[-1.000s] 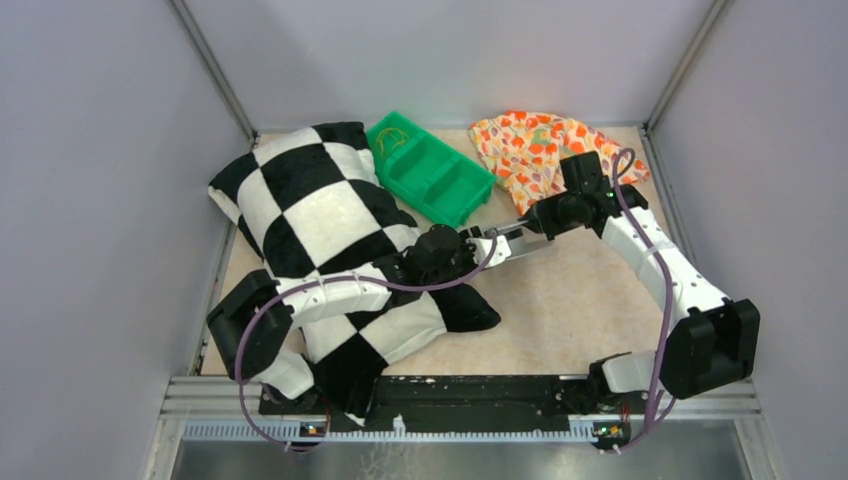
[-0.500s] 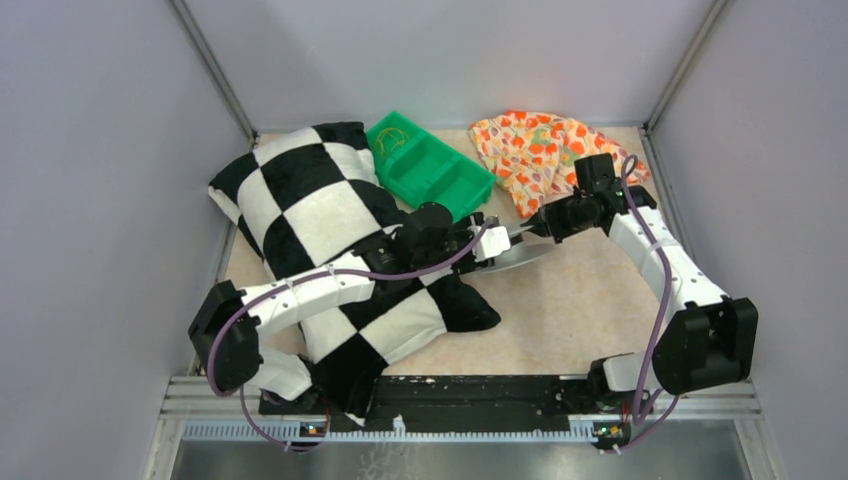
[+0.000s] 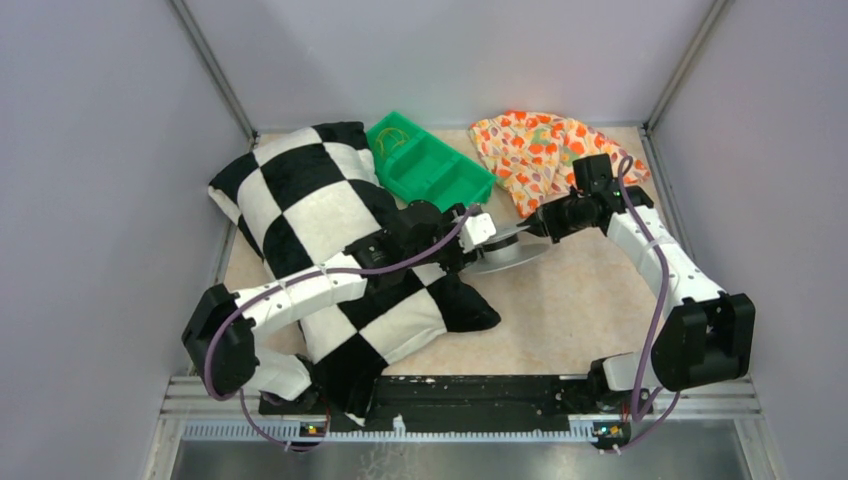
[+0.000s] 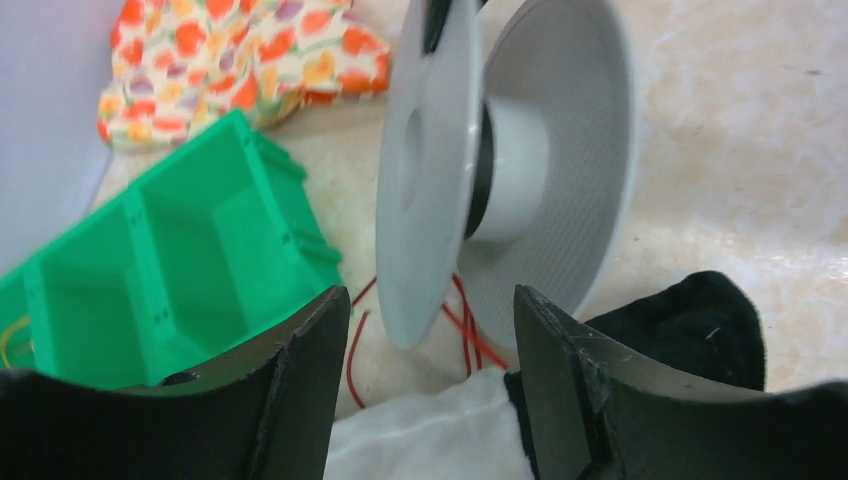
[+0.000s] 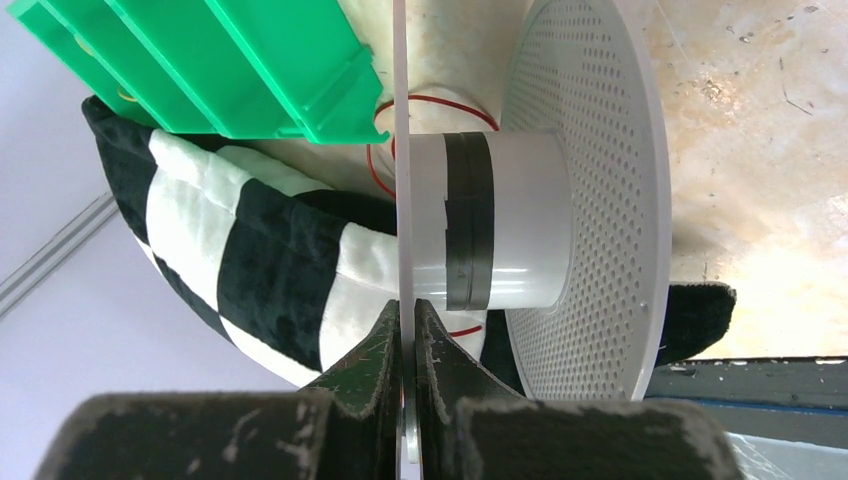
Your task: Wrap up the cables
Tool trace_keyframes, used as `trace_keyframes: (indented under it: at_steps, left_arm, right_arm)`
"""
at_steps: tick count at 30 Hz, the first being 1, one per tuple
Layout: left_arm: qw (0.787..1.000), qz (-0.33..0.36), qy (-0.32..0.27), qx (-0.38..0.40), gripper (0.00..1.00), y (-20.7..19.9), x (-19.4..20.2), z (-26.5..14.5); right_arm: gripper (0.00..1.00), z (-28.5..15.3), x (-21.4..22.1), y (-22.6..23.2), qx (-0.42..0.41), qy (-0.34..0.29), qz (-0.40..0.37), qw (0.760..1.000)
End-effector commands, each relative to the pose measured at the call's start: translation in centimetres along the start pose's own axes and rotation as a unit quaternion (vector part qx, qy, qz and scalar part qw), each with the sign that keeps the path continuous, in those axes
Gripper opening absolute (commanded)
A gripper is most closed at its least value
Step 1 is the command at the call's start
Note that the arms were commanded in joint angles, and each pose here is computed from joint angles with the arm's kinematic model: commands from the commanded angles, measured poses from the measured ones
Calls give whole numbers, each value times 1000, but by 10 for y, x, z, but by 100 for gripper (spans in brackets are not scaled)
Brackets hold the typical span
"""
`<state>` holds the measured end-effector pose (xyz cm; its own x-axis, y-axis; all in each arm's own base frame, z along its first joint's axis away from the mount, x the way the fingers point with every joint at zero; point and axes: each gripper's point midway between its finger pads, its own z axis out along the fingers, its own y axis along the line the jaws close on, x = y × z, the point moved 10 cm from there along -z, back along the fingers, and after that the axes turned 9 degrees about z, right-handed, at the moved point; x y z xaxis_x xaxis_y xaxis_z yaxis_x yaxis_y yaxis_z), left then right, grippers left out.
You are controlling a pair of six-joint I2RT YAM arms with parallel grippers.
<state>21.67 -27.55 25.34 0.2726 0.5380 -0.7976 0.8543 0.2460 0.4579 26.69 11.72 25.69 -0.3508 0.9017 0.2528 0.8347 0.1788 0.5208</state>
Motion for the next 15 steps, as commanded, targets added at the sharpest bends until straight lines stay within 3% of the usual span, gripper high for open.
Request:
trace_keyframes:
  at_steps: [1,6,15]
  left_arm:
    - [995,-74,-12,-65,69,18,12,-13]
    - [991,-86,-53,-84,74,19,24,-23]
    - [993,-63,-96,-22,76,6,27,-21]
  right_arm:
    - [0,10,-3,-13,38,-4,-1,999]
    - [0,10,-3,-15,32,-3,-2,999]
    - [0,10,-3,-16,34,-5,-1,999]
